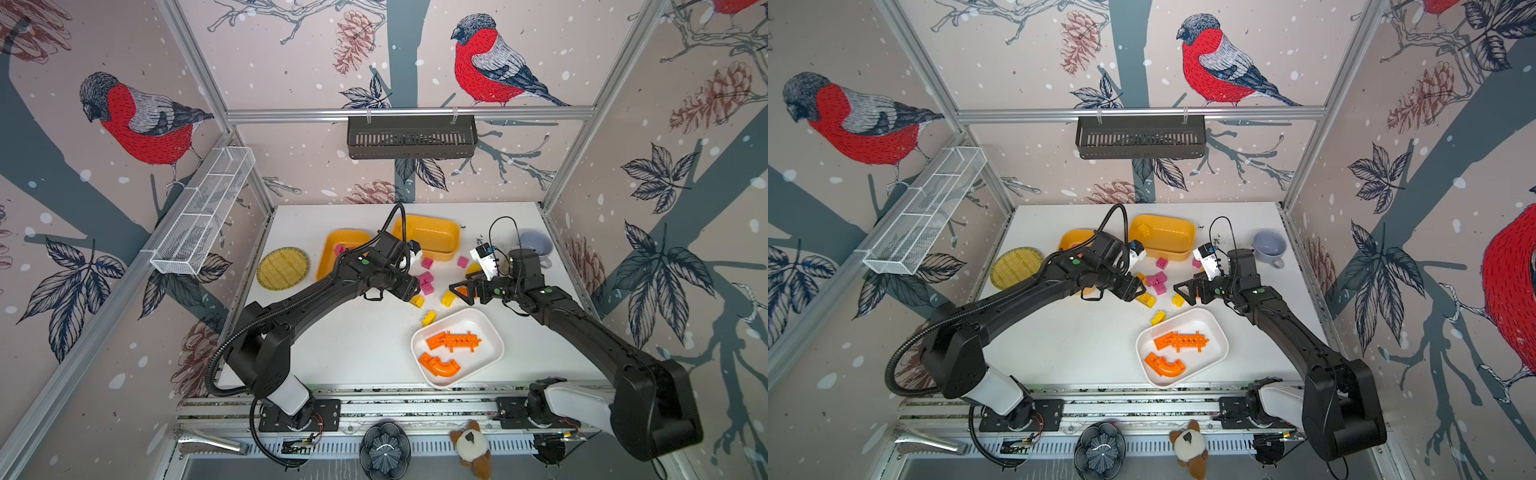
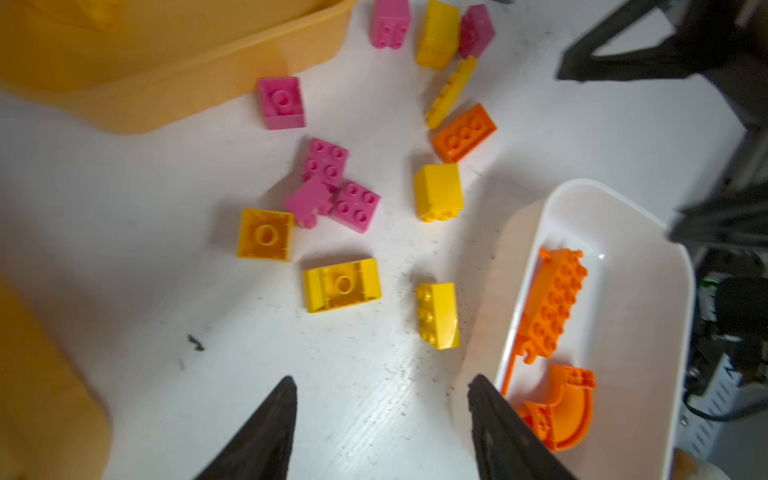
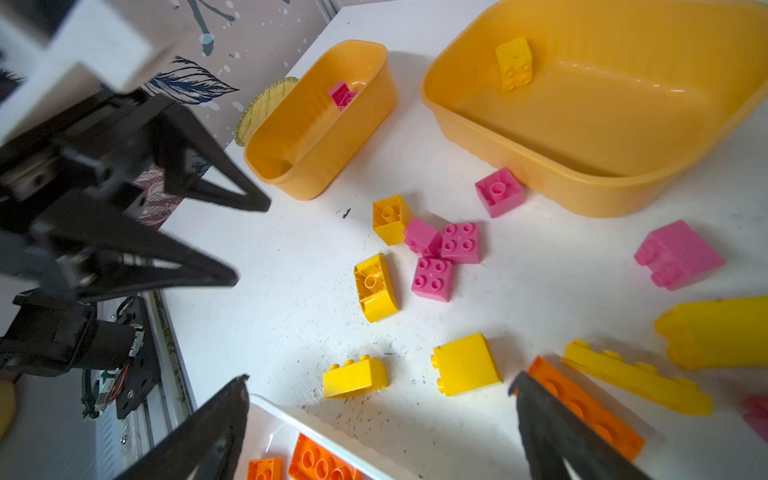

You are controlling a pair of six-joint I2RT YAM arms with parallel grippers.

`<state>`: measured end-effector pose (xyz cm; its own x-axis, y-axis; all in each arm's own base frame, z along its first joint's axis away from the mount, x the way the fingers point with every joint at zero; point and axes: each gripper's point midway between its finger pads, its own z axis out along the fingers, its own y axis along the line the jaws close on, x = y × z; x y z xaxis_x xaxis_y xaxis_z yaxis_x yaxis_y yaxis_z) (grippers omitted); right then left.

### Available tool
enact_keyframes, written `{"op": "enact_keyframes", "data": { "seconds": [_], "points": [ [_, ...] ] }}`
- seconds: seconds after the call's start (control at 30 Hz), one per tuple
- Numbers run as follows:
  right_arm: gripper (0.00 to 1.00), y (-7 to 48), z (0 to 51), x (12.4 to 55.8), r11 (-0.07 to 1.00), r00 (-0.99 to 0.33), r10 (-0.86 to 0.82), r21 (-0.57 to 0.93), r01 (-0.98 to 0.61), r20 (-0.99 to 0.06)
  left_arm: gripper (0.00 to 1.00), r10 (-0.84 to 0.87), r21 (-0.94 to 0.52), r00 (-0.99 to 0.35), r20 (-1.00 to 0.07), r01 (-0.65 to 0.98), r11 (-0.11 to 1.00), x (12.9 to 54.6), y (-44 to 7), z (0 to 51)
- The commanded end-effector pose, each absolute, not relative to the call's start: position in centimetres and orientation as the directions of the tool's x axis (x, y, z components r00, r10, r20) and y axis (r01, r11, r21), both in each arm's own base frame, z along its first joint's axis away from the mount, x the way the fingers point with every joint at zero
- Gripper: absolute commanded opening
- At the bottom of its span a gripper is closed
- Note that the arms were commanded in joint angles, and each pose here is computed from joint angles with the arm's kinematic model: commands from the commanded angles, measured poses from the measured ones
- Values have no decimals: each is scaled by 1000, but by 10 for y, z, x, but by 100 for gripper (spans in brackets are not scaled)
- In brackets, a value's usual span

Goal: Sort the legos into containers by color
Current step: 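Move the left gripper back over the pink and yellow bricks, then grasp a yellow brick with the left gripper and lift it toward the larger tub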

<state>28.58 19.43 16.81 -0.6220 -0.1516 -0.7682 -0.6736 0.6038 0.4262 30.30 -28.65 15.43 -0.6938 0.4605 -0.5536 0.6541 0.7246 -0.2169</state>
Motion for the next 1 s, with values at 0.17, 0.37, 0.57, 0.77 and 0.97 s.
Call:
{"op": "enact_keyframes", "data": {
  "seconds": [0.17, 0.37, 0.57, 0.77, 0.97],
  "points": [
    [99, 213, 174, 276, 549, -597, -167, 429, -717, -785, 67, 459, -69, -713, -530, 576, 815, 359, -269, 114],
    [99, 219, 170, 273, 552, -602, -176, 428, -715, -779, 69, 506, -34, -703, -500, 600, 799, 375, -279, 86],
    [99, 218, 164, 273, 565, -613, -178, 429, -704, -770, 68, 532, -58, -677, -508, 643, 764, 380, -293, 73],
    [99, 216, 159, 271, 574, -621, -183, 430, -697, -762, 66, 578, -53, -664, -475, 677, 734, 377, -302, 53],
    [99, 213, 157, 269, 580, -624, -183, 429, -693, -760, 49, 609, -6, -645, -461, 689, 725, 382, -302, 42]
  ]
}}
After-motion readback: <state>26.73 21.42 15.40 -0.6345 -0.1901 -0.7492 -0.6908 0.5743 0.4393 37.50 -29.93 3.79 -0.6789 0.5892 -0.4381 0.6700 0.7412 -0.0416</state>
